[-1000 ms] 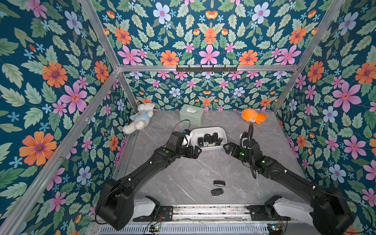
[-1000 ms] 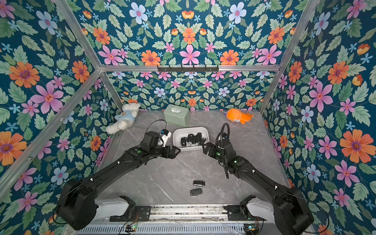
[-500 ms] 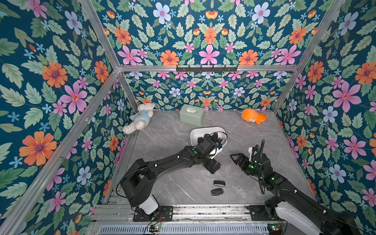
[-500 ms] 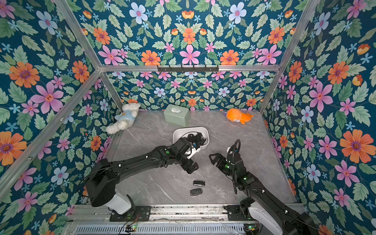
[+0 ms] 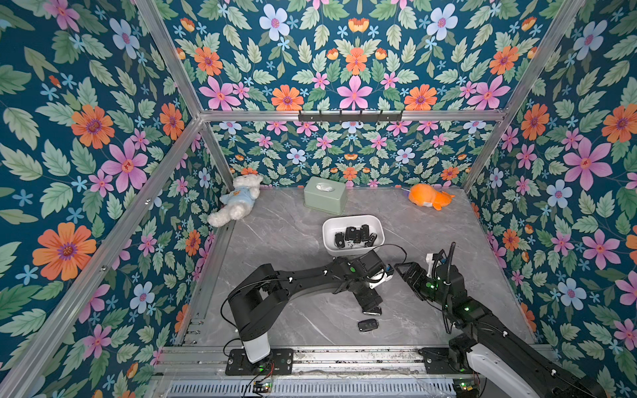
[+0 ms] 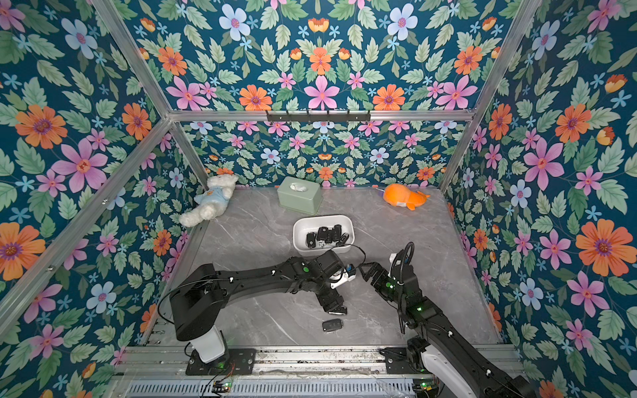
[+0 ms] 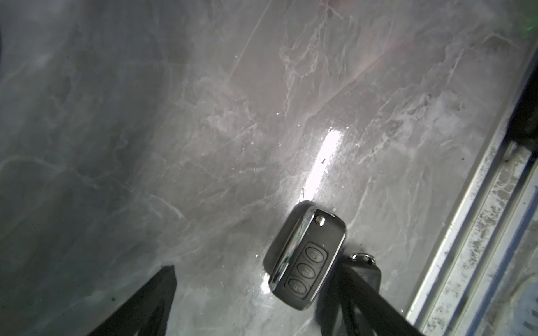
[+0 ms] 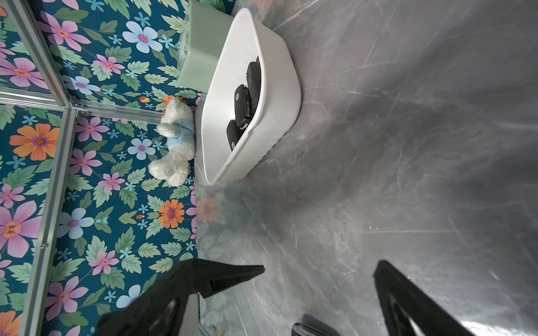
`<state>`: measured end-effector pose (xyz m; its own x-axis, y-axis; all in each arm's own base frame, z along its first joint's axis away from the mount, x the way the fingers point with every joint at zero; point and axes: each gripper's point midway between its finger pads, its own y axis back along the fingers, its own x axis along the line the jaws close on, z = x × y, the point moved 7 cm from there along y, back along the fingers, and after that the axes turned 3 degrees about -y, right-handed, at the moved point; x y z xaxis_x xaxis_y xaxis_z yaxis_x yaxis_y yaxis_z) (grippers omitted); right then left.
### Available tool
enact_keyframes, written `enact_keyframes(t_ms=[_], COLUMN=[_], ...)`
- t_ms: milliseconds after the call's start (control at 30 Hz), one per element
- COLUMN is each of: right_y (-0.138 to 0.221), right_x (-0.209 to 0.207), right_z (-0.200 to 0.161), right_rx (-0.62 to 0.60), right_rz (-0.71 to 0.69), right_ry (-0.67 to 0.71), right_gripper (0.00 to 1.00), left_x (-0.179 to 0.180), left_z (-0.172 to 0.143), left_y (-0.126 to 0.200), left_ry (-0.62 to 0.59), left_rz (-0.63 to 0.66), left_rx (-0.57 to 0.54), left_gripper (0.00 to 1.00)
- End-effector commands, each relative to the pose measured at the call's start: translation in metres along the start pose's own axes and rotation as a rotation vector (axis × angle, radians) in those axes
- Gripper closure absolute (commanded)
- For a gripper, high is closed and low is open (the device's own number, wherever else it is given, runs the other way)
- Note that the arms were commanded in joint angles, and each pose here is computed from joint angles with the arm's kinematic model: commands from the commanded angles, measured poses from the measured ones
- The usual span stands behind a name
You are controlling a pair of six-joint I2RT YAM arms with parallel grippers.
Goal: Place the car key into the storage box
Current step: Pick up the car key from the center of the board.
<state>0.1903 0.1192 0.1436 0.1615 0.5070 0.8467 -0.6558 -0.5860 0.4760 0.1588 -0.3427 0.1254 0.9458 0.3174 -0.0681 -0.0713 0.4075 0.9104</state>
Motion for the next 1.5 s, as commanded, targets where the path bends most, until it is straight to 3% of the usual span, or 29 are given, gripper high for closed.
enact_keyframes(t_ms=[0, 867, 1467], right_y=[-0.001, -0.001, -0.002], right_x=[0.003, 0.002, 0.001], right_z=[0.0, 0.0, -0.001], right_rx=[0.005, 0.011, 0.015], right_rz=[0.017, 0.018, 0.015], right_ry=[-0.011, -0.017, -0.021], right_gripper=[0.01, 0.01, 0.01], left_x=[-0.007, -0.017, -0.014], left_z=[-0.002, -0.015, -0.021], left_y=[-0.004, -0.036, -0.045], left_ry=[-0.022, -0.069, -0.036], left_rz=[-0.005, 0.033, 0.056], left_rx=[0.023, 0.105, 0.13], left_gripper=[0.11, 0.29, 0.51])
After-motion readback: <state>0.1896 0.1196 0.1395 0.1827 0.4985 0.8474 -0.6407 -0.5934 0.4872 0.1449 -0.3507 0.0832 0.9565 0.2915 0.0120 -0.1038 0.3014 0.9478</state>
